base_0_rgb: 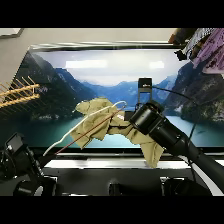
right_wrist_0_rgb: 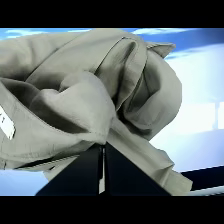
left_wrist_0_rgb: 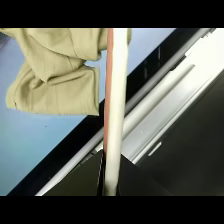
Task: Fold the clothes and pants, and hang the long-sleeved shirts on hangers.
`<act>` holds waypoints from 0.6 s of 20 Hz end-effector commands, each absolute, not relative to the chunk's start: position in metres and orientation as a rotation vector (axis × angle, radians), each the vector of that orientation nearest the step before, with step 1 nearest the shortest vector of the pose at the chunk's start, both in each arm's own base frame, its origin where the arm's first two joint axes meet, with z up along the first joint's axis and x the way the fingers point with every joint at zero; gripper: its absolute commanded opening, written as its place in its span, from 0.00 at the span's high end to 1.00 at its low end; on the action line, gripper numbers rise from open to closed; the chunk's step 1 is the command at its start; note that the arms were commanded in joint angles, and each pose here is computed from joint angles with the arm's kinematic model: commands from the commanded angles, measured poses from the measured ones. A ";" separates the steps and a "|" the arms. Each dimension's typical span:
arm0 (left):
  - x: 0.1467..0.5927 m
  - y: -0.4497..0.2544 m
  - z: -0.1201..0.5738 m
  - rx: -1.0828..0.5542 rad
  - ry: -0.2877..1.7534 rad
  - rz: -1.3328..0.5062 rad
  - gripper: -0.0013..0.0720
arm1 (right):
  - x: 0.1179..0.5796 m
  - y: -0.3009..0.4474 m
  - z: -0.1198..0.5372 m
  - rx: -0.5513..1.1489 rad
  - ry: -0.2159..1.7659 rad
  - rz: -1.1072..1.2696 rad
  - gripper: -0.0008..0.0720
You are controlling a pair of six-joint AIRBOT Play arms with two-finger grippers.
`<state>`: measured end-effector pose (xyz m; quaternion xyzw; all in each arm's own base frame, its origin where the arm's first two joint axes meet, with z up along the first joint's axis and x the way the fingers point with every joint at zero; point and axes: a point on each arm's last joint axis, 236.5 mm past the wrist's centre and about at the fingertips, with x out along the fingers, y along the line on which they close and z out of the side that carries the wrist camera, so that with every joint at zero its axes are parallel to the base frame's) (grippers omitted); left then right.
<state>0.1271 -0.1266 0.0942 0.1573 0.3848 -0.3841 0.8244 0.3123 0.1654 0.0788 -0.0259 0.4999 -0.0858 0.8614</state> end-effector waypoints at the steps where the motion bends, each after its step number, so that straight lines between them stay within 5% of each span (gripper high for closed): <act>1: 0.106 -0.127 0.091 0.336 0.851 -0.853 0.95 | 0.319 0.153 0.078 -0.070 1.019 -0.254 0.95; 12: 0.102 -0.132 0.082 0.304 0.876 -0.876 0.95 | 0.325 0.155 0.082 -0.041 0.989 -0.258 0.95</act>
